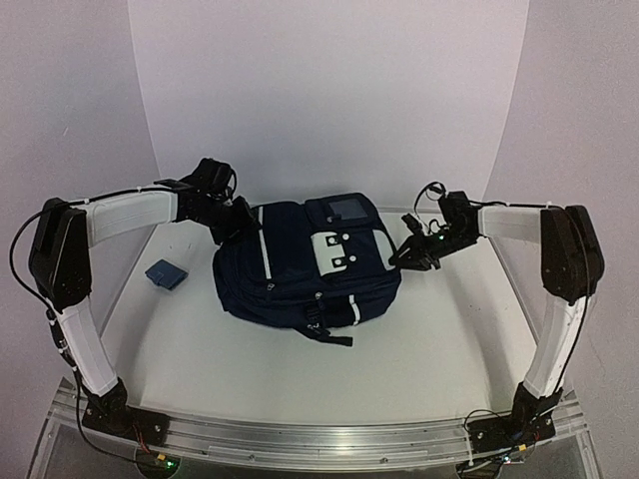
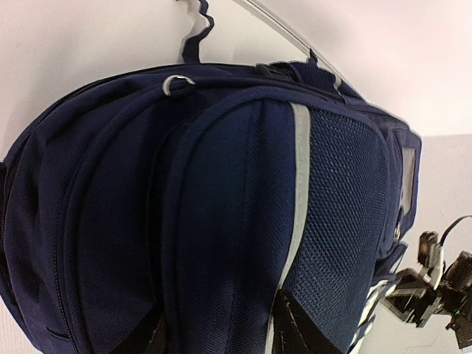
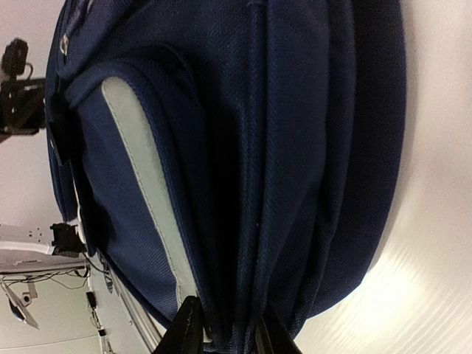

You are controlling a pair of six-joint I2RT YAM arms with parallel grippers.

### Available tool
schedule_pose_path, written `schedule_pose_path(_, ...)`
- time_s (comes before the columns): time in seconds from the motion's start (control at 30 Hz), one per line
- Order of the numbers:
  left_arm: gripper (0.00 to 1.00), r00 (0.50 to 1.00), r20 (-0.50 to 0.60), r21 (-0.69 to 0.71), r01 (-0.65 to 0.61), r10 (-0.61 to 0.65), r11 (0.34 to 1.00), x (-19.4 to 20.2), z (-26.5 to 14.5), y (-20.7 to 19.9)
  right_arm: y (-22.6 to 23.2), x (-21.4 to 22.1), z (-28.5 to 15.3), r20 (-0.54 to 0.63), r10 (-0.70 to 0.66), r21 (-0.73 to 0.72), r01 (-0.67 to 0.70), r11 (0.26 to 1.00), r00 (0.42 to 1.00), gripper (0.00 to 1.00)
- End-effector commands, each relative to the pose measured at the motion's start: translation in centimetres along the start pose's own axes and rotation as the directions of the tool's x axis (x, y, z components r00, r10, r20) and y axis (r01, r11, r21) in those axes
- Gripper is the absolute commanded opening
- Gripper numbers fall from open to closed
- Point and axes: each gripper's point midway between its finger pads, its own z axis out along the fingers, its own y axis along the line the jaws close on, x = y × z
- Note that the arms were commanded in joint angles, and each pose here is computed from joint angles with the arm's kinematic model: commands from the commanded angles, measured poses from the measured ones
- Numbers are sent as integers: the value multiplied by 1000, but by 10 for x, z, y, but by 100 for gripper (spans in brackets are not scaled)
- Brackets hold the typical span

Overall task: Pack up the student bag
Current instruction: Adjust the student bag at the center of the board.

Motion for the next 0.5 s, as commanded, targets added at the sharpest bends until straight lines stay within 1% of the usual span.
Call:
schedule_pose_path(0.0,41,967,-181,163,-147,176,976,34,7,-44,27,68,-1,-121,49,-23,-53,998,991,25)
schedule_pose_path(0.03,40,960,-196,165,-171,202,971,36,7,-43,28,74,-3,-128,40,-7,-41,999,991,27)
schedule_pose_path(0.07,41,952,-202,170,-195,228,966,37,6,-43,32,80,-8,-145,-5,13,7,1000,989,29)
schedule_pose_path(0.1,42,946,-208,173,-214,248,961,36,5,-42,31,88,-13,-182,-74,49,85,995,980,33)
schedule_pose_path(0.13,43,943,-216,170,-220,254,961,36,4,-38,25,96,-18,-219,-111,89,133,987,969,38)
schedule_pose_path(0.17,45,942,-224,165,-215,249,963,36,3,-33,18,96,-21,-232,-125,122,157,980,965,46)
schedule_pose_path(0.2,46,944,-233,166,-199,234,966,36,2,-28,16,93,-25,-233,-130,139,165,976,964,52)
schedule_pose_path(0.27,48,942,-252,169,-184,223,968,38,2,-22,21,80,-36,-187,-137,144,165,976,973,67)
schedule_pose_path(0.3,49,939,-255,156,-195,230,968,40,3,-17,25,74,-41,-166,-152,140,176,974,974,73)
schedule_pose_path(0.33,51,937,-259,136,-207,236,969,41,4,-10,27,71,-42,-149,-159,144,181,973,976,78)
schedule_pose_path(0.4,52,938,-258,82,-217,231,973,41,7,4,29,66,-45,-120,-132,160,150,976,984,82)
schedule_pose_path(0.47,52,940,-260,73,-209,221,975,39,7,8,39,61,-54,-89,-128,165,141,976,988,84)
